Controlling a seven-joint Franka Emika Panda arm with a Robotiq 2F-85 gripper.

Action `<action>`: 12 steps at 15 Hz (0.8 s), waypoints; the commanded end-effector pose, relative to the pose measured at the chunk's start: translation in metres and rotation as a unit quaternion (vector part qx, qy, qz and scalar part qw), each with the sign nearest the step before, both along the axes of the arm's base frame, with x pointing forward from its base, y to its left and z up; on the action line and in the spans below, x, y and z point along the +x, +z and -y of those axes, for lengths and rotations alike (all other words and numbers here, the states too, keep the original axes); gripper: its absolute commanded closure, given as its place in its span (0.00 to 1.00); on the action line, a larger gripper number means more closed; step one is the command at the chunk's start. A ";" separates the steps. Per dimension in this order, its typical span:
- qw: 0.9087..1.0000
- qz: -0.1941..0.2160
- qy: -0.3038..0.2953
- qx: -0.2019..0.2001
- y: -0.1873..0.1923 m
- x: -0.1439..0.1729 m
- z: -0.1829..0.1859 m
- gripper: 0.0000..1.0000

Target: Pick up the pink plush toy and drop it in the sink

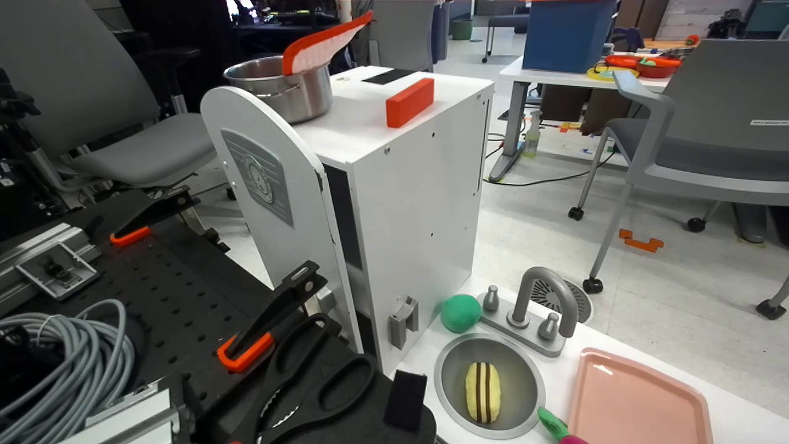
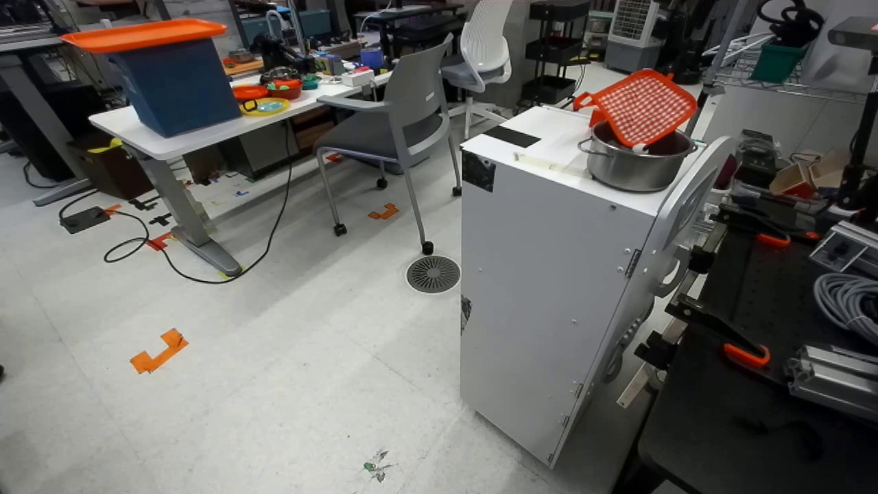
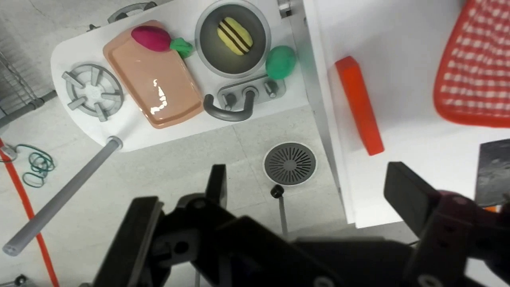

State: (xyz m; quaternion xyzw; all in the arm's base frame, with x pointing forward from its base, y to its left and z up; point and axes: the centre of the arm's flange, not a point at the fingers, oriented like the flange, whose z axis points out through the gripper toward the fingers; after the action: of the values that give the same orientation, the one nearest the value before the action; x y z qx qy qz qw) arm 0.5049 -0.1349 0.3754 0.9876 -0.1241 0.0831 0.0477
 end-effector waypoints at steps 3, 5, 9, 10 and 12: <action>0.997 0.010 0.081 0.001 0.014 -0.023 -0.051 0.00; 0.995 0.015 0.103 -0.003 0.018 -0.029 -0.063 0.00; 0.985 0.009 0.174 0.006 0.020 -0.045 -0.095 0.00; 0.981 0.007 0.192 0.002 0.019 -0.049 -0.105 0.00; 0.976 0.011 0.216 -0.005 0.018 -0.055 -0.122 0.00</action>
State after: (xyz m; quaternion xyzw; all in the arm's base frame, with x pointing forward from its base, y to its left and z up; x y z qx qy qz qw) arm 0.4683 -0.0338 0.3880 0.9937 0.0555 0.0913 0.0350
